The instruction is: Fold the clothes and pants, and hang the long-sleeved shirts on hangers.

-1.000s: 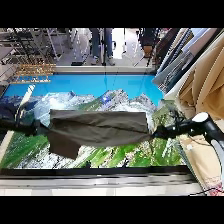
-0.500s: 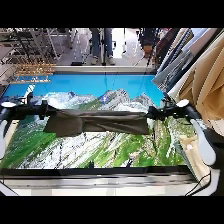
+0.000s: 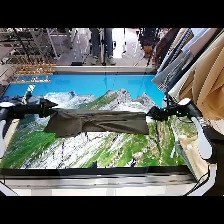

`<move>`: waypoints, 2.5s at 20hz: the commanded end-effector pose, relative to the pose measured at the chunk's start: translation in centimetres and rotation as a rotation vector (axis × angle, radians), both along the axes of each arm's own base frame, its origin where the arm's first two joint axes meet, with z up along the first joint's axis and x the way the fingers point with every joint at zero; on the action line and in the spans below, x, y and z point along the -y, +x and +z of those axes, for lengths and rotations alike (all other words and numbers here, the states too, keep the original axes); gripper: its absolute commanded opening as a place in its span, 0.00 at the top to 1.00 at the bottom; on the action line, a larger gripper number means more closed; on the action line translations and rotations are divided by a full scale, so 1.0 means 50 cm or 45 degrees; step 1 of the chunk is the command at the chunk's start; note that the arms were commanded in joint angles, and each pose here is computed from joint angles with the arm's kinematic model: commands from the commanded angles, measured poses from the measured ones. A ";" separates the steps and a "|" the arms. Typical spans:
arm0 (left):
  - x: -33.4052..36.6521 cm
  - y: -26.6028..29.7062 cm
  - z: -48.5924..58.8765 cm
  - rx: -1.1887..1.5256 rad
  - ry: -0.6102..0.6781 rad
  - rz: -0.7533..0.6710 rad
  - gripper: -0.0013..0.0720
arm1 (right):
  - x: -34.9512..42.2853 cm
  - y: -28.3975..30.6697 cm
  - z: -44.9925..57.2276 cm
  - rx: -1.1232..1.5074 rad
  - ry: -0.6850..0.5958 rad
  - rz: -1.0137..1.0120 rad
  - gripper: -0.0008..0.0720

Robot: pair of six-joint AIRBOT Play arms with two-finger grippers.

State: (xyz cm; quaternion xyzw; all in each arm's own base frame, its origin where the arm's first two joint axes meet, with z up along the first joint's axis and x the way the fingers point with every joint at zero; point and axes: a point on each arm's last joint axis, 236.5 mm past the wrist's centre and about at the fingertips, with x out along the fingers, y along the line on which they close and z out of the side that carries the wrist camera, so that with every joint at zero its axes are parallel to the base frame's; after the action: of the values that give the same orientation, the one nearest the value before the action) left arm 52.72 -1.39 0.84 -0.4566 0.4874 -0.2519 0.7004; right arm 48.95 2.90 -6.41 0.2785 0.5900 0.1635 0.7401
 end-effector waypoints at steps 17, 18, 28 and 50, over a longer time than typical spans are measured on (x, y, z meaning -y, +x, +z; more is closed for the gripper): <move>0.134 -0.146 -0.150 -0.035 1.019 -0.454 0.98 | 0.163 -0.133 -0.006 -0.208 -0.773 0.234 0.96; 0.159 -0.156 -0.165 -0.035 1.014 -0.485 0.97 | 0.211 -0.142 0.045 -0.183 -0.891 0.217 0.96; 0.272 -0.130 -0.200 0.113 1.019 -0.566 0.97 | -0.222 -0.122 0.327 0.310 -0.264 0.246 0.96; 0.310 -0.117 -0.054 0.285 0.846 -0.560 0.97 | -0.244 -0.079 0.266 0.149 -0.189 0.246 0.24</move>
State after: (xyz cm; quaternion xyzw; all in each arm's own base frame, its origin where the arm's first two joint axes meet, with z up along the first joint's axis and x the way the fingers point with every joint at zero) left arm 45.44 -14.22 1.82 -0.0728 0.5504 -0.2645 0.7886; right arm 48.19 22.57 7.90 0.1221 0.5325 0.2675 0.7937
